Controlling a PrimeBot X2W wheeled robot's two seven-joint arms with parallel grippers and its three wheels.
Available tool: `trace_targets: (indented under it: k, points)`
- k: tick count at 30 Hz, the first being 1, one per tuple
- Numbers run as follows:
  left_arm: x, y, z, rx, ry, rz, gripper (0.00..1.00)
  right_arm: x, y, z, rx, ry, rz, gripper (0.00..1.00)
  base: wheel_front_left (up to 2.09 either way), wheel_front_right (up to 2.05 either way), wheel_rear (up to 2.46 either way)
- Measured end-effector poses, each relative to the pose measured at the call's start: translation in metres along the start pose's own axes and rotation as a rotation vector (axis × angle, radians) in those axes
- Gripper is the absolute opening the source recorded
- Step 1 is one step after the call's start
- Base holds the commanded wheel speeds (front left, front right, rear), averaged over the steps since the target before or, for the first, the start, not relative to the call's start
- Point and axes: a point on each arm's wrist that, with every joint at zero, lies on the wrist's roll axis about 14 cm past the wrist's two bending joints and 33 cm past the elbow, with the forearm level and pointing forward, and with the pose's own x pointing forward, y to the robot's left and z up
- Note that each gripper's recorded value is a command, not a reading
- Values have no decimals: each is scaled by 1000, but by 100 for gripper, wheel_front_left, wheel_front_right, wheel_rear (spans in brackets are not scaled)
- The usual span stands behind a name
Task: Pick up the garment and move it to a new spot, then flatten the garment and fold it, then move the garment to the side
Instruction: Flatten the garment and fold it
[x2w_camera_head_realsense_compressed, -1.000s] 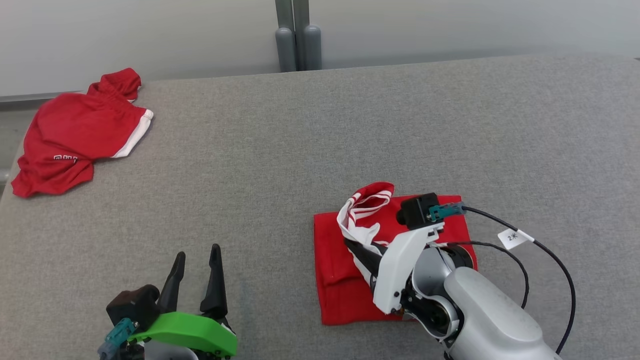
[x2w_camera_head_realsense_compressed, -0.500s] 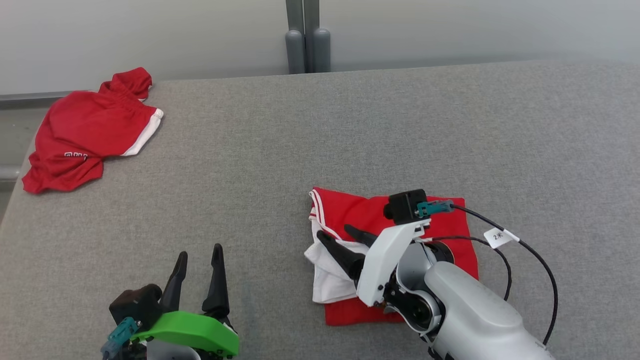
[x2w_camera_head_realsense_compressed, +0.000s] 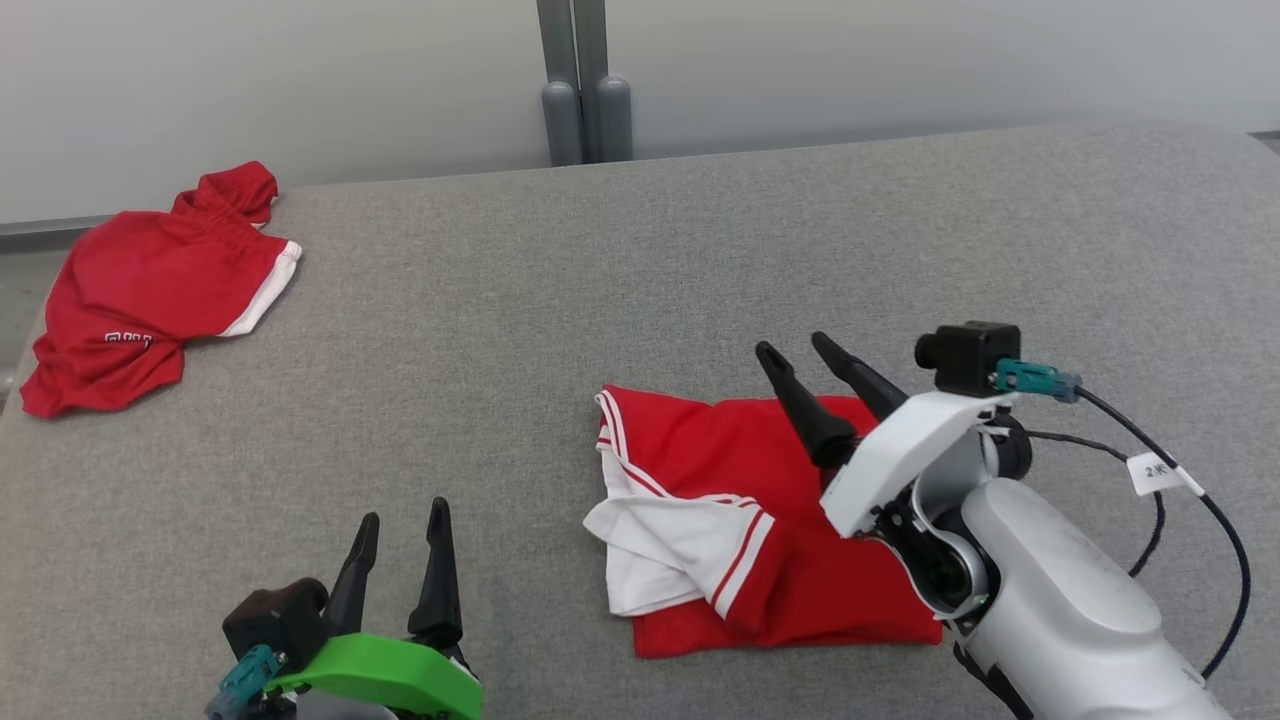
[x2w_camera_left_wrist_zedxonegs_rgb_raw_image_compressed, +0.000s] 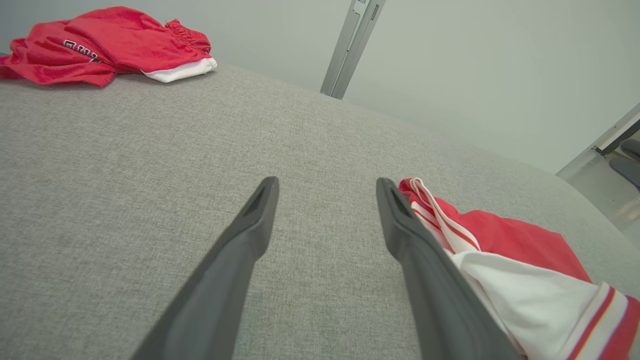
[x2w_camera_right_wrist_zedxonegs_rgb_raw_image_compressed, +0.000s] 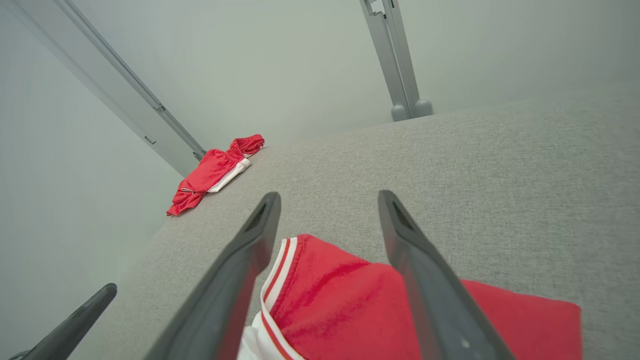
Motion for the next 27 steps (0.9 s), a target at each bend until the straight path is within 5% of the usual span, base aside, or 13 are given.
trace_targets:
  k: [5, 6, 7, 12, 19, 27]
  points:
    - [-2, -3, -1, 3, 4, -7, 100, -20, -26, -7, -58, 6, -71, 100, 0, 0, 0]
    - [-3, -3, -1, 3, 5, -9, 100, -24, -29, -11, -71, 15, -82, 94, 0, 0, 0]
    - [-3, -4, -1, 4, 5, -10, 100, -28, -32, -15, -78, 20, -90, 49, 0, 0, 0]
    - [-5, -4, 0, 7, 3, -11, 100, -46, -38, -47, -71, 92, -124, 2, 0, 0, 0]
    - [-11, 2, 4, 10, -7, 7, 100, -62, -20, -99, 9, 201, -116, 0, 0, 0, 0]
    - [-16, 10, 8, 16, -17, 32, 100, -40, 25, -114, 32, 221, -6, 0, 0, 0, 0]
